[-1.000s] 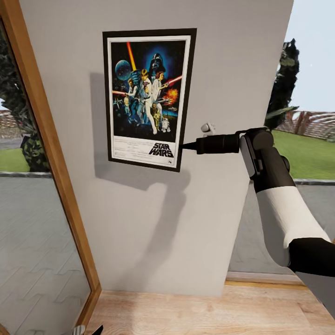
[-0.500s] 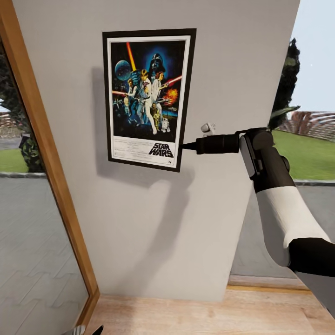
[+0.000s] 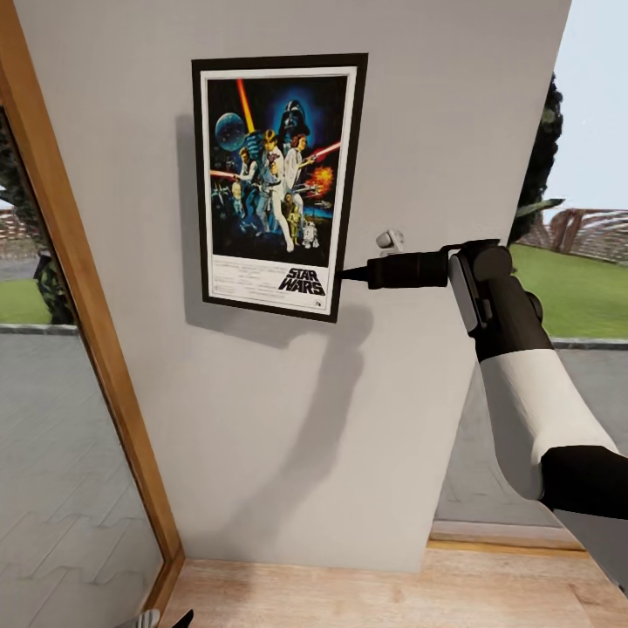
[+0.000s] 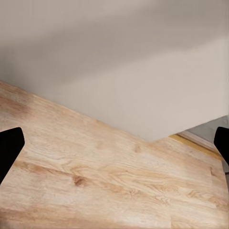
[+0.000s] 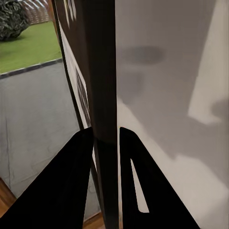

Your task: Pick up the poster from the kitchen countertop and hang it on one of the wall nails in the kitchen.

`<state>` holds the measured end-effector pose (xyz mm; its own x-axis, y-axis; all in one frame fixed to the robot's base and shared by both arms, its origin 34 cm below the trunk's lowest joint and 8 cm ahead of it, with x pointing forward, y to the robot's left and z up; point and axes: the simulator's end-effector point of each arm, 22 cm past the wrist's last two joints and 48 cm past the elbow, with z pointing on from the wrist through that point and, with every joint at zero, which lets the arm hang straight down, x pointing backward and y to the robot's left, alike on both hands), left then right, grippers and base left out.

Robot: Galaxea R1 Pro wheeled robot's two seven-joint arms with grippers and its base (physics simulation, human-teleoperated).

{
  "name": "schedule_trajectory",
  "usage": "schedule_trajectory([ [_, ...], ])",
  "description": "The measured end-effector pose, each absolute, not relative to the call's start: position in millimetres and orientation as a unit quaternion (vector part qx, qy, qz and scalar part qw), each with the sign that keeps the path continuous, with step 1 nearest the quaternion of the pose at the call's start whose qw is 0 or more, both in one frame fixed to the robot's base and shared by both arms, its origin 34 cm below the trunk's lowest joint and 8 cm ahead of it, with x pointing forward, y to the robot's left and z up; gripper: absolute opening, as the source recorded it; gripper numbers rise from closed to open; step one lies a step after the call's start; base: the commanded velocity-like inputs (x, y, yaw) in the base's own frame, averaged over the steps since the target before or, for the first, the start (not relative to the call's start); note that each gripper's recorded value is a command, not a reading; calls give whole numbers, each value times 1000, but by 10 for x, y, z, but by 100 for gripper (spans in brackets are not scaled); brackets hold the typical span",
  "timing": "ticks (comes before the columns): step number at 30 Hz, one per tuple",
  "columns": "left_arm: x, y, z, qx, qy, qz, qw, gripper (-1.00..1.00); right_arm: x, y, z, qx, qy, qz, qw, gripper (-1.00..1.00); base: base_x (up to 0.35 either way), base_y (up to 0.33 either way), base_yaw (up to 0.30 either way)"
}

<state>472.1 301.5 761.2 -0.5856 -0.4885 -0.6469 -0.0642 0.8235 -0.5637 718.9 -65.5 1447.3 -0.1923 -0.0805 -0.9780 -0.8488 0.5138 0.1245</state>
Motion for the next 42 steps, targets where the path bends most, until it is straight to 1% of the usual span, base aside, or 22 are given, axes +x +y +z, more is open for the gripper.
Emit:
schedule_trajectory([
  [11, 4720, 3013, 7613, -162, 855, -249, 426, 100, 7187, -654, 14474, -339, 684, 358, 537, -100, 11, 0, 0],
  [15, 4719, 3016, 7615, -162, 855, -249, 426, 100, 7183, -655, 14477, -340, 684, 357, 537, -100, 253, 0, 0],
  [19, 4720, 3018, 7612, -162, 855, -249, 426, 100, 7189, -655, 14473, -340, 684, 357, 537, -100, 87, 0, 0],
  [42, 4721, 3017, 7612, -162, 855, -249, 426, 100, 7192, -656, 14469, -339, 685, 357, 537, -100, 4, 0, 0],
])
